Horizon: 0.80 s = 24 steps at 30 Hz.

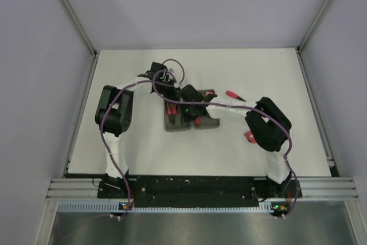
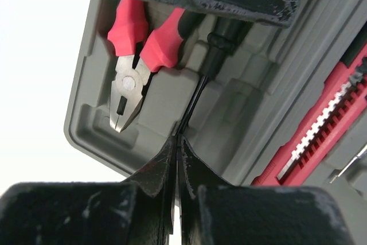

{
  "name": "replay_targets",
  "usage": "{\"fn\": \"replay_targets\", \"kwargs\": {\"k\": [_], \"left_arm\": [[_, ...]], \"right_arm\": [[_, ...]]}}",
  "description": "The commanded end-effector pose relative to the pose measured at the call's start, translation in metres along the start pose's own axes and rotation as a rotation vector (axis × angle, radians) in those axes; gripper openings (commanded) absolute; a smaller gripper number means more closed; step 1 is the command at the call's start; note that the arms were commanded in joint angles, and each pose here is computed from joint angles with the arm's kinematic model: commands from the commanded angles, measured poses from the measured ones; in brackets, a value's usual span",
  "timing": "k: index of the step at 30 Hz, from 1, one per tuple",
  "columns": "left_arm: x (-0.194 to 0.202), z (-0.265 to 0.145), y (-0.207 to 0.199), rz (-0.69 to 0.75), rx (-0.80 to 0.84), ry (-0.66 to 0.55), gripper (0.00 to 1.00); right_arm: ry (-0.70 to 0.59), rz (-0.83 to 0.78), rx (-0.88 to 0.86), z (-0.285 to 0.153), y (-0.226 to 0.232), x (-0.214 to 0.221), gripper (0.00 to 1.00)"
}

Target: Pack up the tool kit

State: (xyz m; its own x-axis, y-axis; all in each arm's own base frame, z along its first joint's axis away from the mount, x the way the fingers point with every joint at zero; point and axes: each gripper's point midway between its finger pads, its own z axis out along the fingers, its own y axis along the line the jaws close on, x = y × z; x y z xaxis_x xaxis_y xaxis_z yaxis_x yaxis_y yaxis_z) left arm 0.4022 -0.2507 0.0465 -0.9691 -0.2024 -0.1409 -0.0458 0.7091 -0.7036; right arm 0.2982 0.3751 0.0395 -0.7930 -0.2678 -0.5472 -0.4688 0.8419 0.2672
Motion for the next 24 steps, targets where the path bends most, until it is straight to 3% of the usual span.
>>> {"fn": "replay_targets", "kwargs": {"k": [1, 6, 11, 15, 20, 24], "left_arm": [[-0.012, -0.005, -0.007, 0.035, -0.022, -0.014, 0.16], [-0.042, -0.035, -0.055, 0.091, 0.04, -0.095, 0.24], [-0.058, -0.062, -0.079, 0.127, 0.057, -0.162, 0.32], [-0.064, -0.08, -0.072, 0.112, 0.023, -0.206, 0.37], [-0.073, -0.099, -0.032, 0.047, -0.1, -0.282, 0.4], [-0.065, -0.109, -0.004, -0.011, -0.148, -0.289, 0.41]], "right_arm": [[-0.036, -0.006, 0.054, -0.014, 0.003, -0.022, 0.0], [-0.148, 0.005, 0.047, -0.051, 0.017, -0.069, 0.0], [-0.197, 0.085, 0.094, -0.076, -0.004, -0.08, 0.02], [-0.218, 0.172, 0.191, -0.092, -0.058, -0.076, 0.05], [-0.239, 0.206, 0.337, -0.11, -0.132, -0.074, 0.14], [-0.246, 0.404, 0.393, -0.121, -0.184, -0.073, 0.2]]}}
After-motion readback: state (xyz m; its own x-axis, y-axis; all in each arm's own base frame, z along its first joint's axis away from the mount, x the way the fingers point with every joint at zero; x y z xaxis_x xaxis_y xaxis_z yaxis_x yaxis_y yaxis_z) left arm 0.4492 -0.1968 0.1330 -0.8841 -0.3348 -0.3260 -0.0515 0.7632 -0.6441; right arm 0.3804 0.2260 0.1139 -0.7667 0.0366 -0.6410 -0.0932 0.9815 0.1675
